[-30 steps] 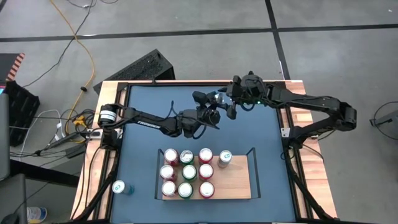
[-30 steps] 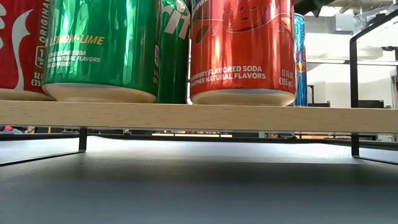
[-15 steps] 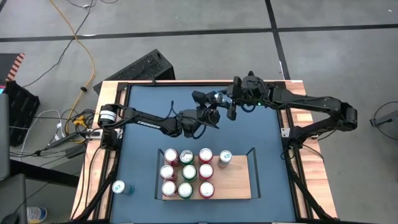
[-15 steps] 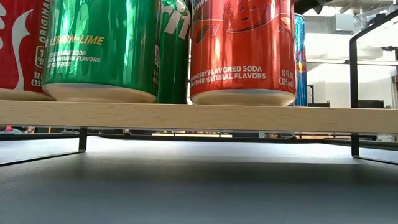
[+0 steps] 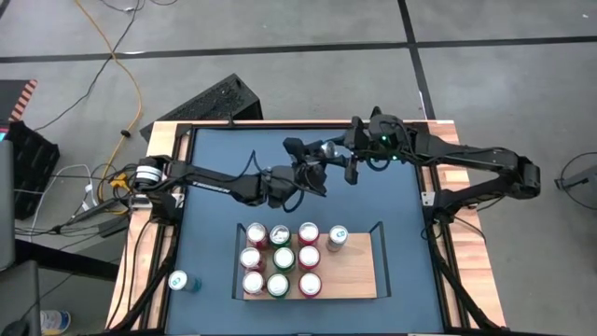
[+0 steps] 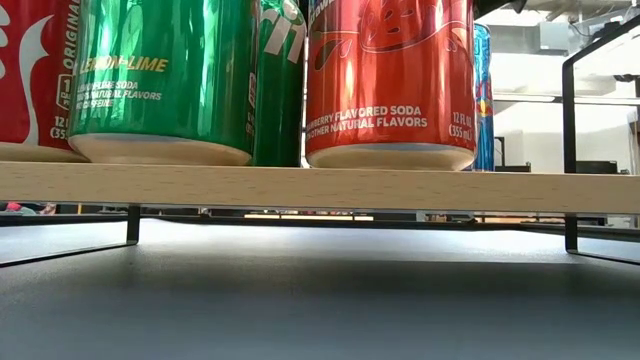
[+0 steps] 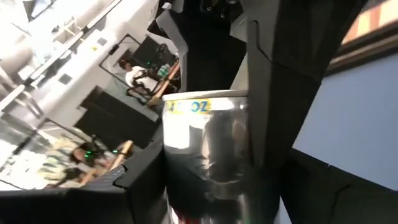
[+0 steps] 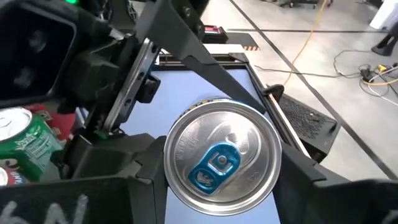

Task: Place canned beverage on shelf
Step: Put the top blue soda can on the shelf aligned with the other blue soda can

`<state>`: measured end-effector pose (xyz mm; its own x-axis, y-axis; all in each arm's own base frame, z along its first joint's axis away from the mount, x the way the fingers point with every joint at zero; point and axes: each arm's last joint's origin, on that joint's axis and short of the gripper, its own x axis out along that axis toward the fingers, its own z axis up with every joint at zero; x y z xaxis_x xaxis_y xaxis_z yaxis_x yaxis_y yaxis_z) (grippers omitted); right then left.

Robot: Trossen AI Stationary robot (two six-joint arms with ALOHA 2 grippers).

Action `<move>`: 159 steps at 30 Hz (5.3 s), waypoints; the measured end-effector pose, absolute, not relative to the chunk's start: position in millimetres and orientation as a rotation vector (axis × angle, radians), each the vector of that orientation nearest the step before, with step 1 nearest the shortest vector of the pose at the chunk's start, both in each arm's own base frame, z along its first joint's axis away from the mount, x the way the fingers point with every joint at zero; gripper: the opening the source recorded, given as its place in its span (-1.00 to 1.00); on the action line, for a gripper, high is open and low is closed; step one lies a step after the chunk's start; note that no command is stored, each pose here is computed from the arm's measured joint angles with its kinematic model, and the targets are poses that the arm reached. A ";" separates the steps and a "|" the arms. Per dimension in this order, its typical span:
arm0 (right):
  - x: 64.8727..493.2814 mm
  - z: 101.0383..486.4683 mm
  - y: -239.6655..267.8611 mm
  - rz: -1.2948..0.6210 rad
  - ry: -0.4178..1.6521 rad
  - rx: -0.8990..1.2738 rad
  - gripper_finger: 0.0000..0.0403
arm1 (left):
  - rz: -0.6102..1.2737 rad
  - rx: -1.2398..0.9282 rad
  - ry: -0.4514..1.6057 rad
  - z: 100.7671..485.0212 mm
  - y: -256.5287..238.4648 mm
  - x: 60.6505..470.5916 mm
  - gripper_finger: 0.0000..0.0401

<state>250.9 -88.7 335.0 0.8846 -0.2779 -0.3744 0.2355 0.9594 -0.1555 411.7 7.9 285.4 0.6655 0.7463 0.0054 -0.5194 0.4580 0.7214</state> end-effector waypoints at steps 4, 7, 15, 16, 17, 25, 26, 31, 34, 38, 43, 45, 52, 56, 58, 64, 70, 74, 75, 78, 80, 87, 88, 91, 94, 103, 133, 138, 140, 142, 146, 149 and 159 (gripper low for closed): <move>247.7 334.5 -91.1 -0.326 0.430 -0.142 -0.04 | 0.859 0.666 0.341 283.0 6.9 409.4 0.34; 246.8 336.2 -94.9 -0.381 0.418 -0.144 -0.04 | 0.932 0.598 0.339 281.8 6.4 407.7 0.42; 241.2 335.4 -99.7 -0.345 0.445 -0.164 -0.04 | 0.991 0.577 0.410 280.6 3.7 406.1 0.44; 236.3 336.2 -101.9 -0.360 0.463 -0.178 -0.04 | 0.975 0.565 0.424 282.5 1.7 405.3 0.44; 232.0 337.1 -103.4 -0.370 0.475 -0.193 -0.04 | 0.944 0.542 0.430 286.1 0.7 403.9 0.44; 202.8 349.9 -92.3 -0.272 0.585 -0.459 -0.04 | 0.506 0.067 0.409 322.9 7.4 381.1 0.44; 199.7 354.9 -87.9 -0.252 0.596 -0.488 -0.04 | 0.487 0.032 0.415 326.3 9.6 376.8 0.44; 191.5 389.6 -63.0 -0.211 0.602 -0.545 -0.04 | 0.486 -0.045 0.413 341.6 14.2 360.1 0.44; 185.0 416.3 -46.8 -0.173 0.562 -0.583 -0.04 | 0.485 -0.072 0.394 348.1 13.9 354.7 0.44; 174.9 439.9 -24.6 -0.069 0.537 -0.628 -0.04 | 0.436 -0.109 0.348 363.1 8.8 344.0 0.44; 166.2 446.6 6.3 0.143 0.549 -0.762 -0.04 | 0.346 -0.193 0.318 381.2 3.6 324.7 0.44; 167.6 446.0 20.5 0.211 0.537 -0.795 -0.04 | 0.322 -0.234 0.306 390.3 3.0 313.2 0.44; 177.0 449.7 75.2 0.374 0.460 -0.937 -0.04 | 0.290 -0.317 0.269 413.8 2.1 277.5 0.44; 186.8 452.2 110.5 0.445 0.438 -0.988 -0.04 | 0.288 -0.322 0.250 422.5 2.4 263.0 0.44; 192.2 452.0 126.3 0.472 0.460 -0.979 -0.04 | 0.288 -0.322 0.252 424.4 2.5 258.4 0.44; 205.8 443.5 155.8 0.552 0.686 -0.984 -0.04 | 0.280 -0.318 0.266 424.7 2.3 254.5 0.44; 227.0 435.8 180.3 0.711 0.802 -0.961 -0.04 | 0.287 -0.313 0.317 419.9 2.3 253.0 0.44; 243.9 431.7 193.6 0.846 0.796 -0.900 -0.04 | 0.280 -0.309 0.318 420.0 0.9 253.2 0.44; 246.8 429.0 195.4 0.873 0.803 -0.906 -0.04 | 0.274 -0.301 0.321 419.8 0.6 253.2 0.44; 259.4 416.8 197.7 0.961 0.825 -0.949 -0.04 | 0.236 -0.282 0.334 419.4 -0.5 253.4 0.44; 268.5 409.0 199.1 1.022 0.809 -1.018 -0.04 | 0.215 -0.269 0.340 419.3 -1.1 253.4 0.44; 291.0 390.0 192.7 1.155 0.776 -1.248 -0.04 | 0.214 -0.248 0.361 417.6 -1.2 252.7 0.44; 292.3 389.6 190.8 1.159 0.776 -1.255 -0.04 | 0.215 -0.245 0.367 417.0 -1.2 252.5 0.44; 295.3 389.5 185.4 1.176 0.770 -1.253 -0.04 | 0.218 -0.243 0.374 416.4 -1.2 252.4 0.44; 297.2 388.5 177.1 1.209 0.778 -1.292 -0.04 | 0.239 -0.238 0.373 416.2 -0.5 252.2 0.44; 301.7 368.0 174.1 1.303 0.808 -1.292 -0.04 | 0.276 -0.229 0.367 416.3 0.6 252.0 0.44; 329.1 325.4 167.7 1.357 0.877 -1.310 0.09 | 0.282 -0.244 0.377 415.0 0.6 251.7 0.44; 329.7 325.5 167.7 1.353 0.871 -1.309 0.16 | 0.279 -0.231 0.378 415.1 0.6 251.7 0.44; 330.3 325.6 168.0 1.347 0.866 -1.309 0.18 | 0.279 -0.229 0.378 415.1 0.6 251.7 0.44; 330.4 325.6 168.0 1.327 0.885 -1.283 0.19 | 0.279 -0.229 0.378 415.1 0.6 251.7 0.44; 332.0 326.0 168.9 1.272 0.907 -1.226 0.25 | 0.279 -0.229 0.378 415.1 0.6 251.7 0.44; 332.7 326.3 169.2 1.266 0.900 -1.226 0.29 | 0.279 -0.229 0.378 415.0 0.6 251.7 0.44; 334.5 329.7 166.6 1.131 0.965 -1.242 0.35 | 0.278 -0.226 0.381 414.9 0.6 251.6 0.44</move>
